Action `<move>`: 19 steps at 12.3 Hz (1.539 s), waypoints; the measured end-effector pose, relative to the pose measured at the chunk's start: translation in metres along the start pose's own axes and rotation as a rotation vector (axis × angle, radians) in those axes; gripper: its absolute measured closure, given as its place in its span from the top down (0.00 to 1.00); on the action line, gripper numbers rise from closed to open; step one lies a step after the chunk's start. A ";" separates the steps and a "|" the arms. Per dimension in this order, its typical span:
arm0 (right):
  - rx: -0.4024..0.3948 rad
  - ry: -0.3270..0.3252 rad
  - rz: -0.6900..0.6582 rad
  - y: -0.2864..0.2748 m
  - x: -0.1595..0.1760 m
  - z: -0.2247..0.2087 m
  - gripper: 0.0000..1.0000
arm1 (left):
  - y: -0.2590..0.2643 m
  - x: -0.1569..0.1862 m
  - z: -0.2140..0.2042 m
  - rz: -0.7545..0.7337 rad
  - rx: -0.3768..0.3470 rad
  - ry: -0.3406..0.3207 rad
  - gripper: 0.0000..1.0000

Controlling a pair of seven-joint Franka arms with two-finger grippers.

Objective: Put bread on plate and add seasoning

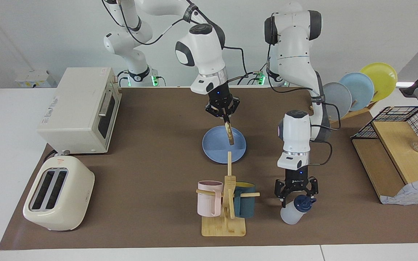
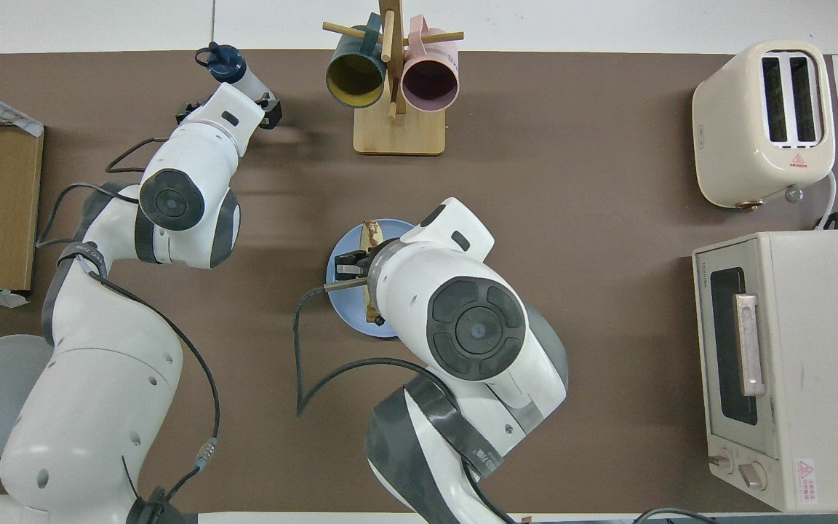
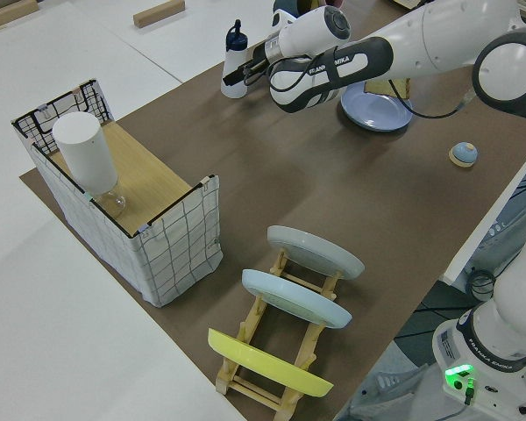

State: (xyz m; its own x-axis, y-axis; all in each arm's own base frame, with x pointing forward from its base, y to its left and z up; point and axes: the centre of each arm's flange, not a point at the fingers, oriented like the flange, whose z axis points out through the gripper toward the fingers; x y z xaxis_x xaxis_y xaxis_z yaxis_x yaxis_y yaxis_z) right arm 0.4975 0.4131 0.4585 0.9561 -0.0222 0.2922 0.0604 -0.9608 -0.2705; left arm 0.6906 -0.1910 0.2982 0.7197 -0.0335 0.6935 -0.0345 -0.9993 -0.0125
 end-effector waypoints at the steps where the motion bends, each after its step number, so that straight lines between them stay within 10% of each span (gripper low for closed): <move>1: 0.006 0.007 0.004 0.001 -0.003 0.012 0.07 | 0.006 -0.001 0.007 -0.013 -0.003 0.002 1.00; 10: -0.033 -0.032 0.043 0.014 -0.029 0.050 0.07 | 0.009 0.009 0.022 -0.036 -0.001 0.027 0.95; 15: -0.095 -0.010 0.104 0.076 -0.002 0.058 0.07 | 0.010 0.003 0.026 -0.030 0.000 0.016 0.56; 19: -0.099 0.004 0.137 0.102 -0.004 0.068 0.07 | 0.005 0.008 0.023 -0.026 0.015 -0.015 0.56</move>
State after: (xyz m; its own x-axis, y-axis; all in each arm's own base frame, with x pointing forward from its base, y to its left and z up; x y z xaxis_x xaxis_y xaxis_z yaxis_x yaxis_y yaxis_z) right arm 0.5197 0.3340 0.3673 0.9522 -0.1557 0.2627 -0.0990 -0.9712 -0.2167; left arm 0.7126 -0.1970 0.2869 0.7303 -0.0078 0.6831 -0.0055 -1.0000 -0.0055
